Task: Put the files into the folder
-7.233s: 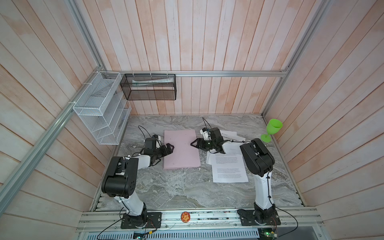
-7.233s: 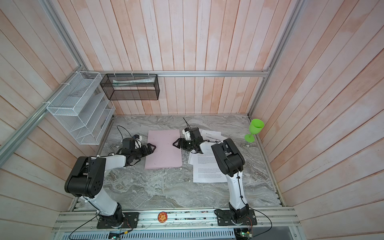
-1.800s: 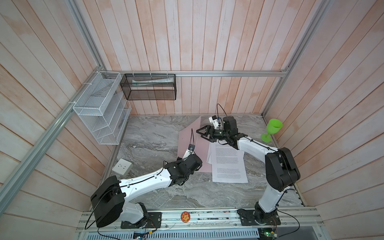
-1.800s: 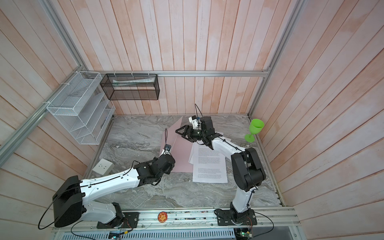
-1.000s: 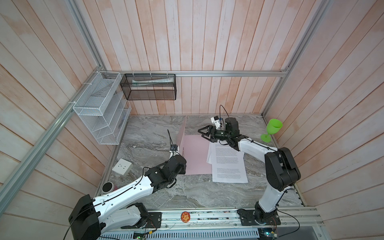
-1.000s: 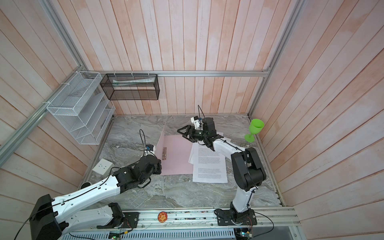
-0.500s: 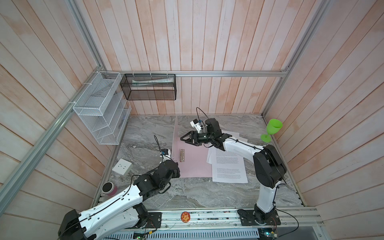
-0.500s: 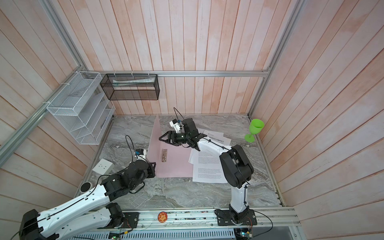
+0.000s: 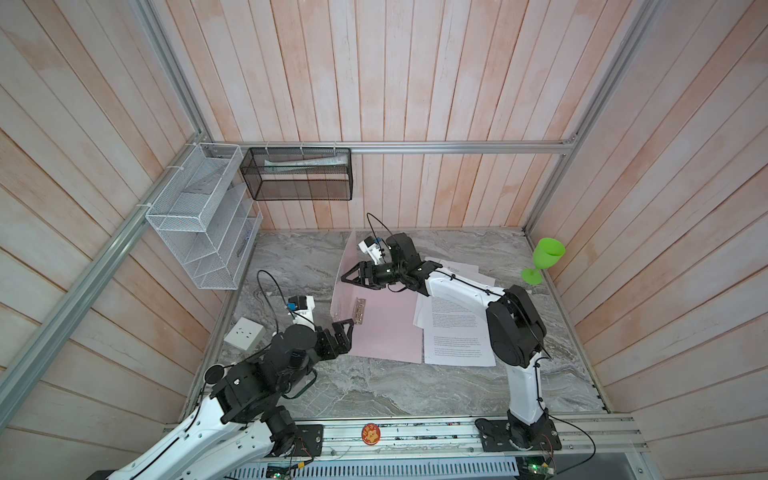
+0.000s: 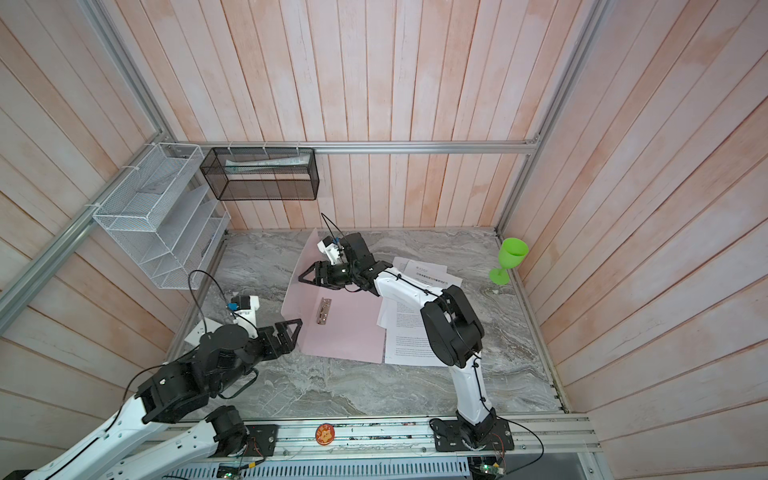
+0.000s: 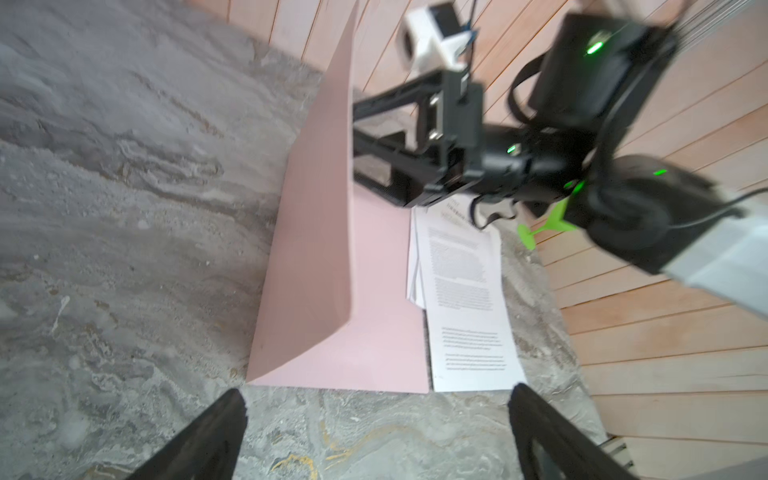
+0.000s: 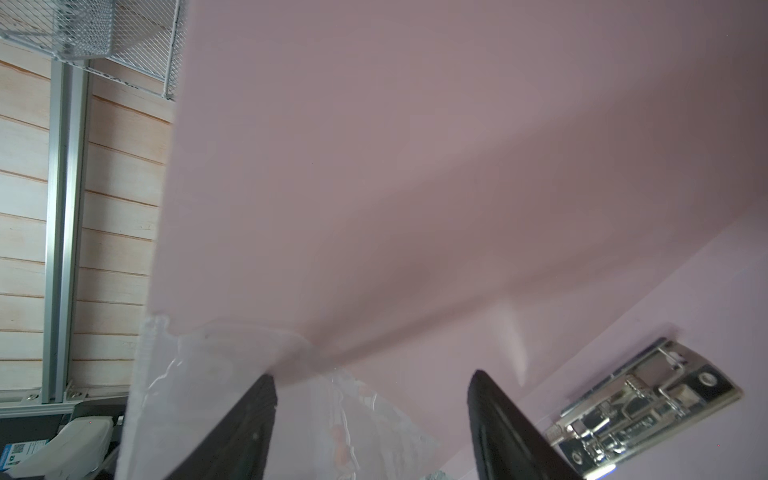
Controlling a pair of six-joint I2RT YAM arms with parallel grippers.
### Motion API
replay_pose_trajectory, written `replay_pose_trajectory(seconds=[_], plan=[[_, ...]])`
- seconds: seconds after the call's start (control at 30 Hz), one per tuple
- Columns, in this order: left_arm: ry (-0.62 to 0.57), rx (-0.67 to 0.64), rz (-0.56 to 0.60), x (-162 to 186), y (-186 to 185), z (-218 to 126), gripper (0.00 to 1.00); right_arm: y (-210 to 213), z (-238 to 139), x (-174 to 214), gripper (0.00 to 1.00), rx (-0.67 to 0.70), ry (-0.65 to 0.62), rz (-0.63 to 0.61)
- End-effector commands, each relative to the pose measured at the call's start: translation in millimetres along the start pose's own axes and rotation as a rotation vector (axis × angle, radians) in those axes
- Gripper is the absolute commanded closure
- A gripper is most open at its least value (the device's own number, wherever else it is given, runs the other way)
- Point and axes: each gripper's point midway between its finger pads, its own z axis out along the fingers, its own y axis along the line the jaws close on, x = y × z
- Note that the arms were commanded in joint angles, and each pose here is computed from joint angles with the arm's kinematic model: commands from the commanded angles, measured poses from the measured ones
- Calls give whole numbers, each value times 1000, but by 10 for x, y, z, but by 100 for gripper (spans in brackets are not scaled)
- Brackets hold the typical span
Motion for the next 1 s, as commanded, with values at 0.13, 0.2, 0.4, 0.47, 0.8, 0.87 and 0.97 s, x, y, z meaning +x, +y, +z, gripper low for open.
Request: replay_pose_trajectory(seconds=[0.13,0.2,0.4,0.47,0.8,0.87,0.97], plan=[[-75,12,145,-447,-315,-90,0,-15,238,-229,30,58,7,-60],[-79,36,186,-474,-448,35,0,-44,320,-251,30,59,17,-63],[-79,72,211,-456,-629,497,0,-123,587,-197,30,53,75,-74],[-77,79,193,-473,-596,628,0,-164,667,-129,31,45,99,-70],[-60,2,103,-406,100,1082,0,-605,755,269,32,108,190,-26],[-56,-36,94,-356,277,1157,0,-648,719,319,32,122,190,-20],[-50,-81,76,-306,488,1212,0,-715,652,388,32,152,187,-17]])
